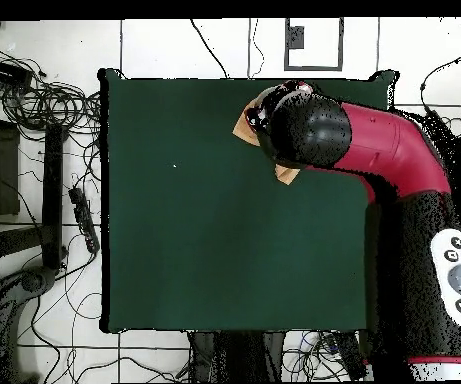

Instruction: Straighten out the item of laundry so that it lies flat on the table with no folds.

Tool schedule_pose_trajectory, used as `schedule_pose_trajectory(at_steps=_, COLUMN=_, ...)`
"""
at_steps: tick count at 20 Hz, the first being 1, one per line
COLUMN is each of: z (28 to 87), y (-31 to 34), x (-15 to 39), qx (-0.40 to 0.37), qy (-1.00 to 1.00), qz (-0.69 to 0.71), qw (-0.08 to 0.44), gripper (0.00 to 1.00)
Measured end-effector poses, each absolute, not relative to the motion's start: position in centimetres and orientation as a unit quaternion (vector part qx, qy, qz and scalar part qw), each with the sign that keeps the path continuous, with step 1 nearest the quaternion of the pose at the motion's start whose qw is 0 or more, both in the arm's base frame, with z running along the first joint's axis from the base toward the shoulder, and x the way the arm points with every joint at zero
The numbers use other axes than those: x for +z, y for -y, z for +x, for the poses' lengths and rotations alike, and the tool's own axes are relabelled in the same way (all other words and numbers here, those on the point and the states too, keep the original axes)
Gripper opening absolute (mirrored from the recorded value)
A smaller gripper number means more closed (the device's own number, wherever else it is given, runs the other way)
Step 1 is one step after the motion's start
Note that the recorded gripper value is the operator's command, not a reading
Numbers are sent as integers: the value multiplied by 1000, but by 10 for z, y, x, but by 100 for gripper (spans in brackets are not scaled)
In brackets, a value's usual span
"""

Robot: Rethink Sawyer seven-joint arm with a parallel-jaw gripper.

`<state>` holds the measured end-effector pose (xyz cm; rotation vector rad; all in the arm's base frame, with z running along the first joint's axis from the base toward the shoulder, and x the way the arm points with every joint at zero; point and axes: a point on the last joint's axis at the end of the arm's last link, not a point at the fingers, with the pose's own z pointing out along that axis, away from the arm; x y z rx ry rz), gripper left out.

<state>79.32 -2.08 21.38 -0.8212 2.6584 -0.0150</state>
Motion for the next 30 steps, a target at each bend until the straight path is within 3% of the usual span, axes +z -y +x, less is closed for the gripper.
schedule_pose_trajectory(at_steps=30, z=745, y=-34, x=127, qx=109, qy=-956, qz=-228, qw=151, gripper=100)
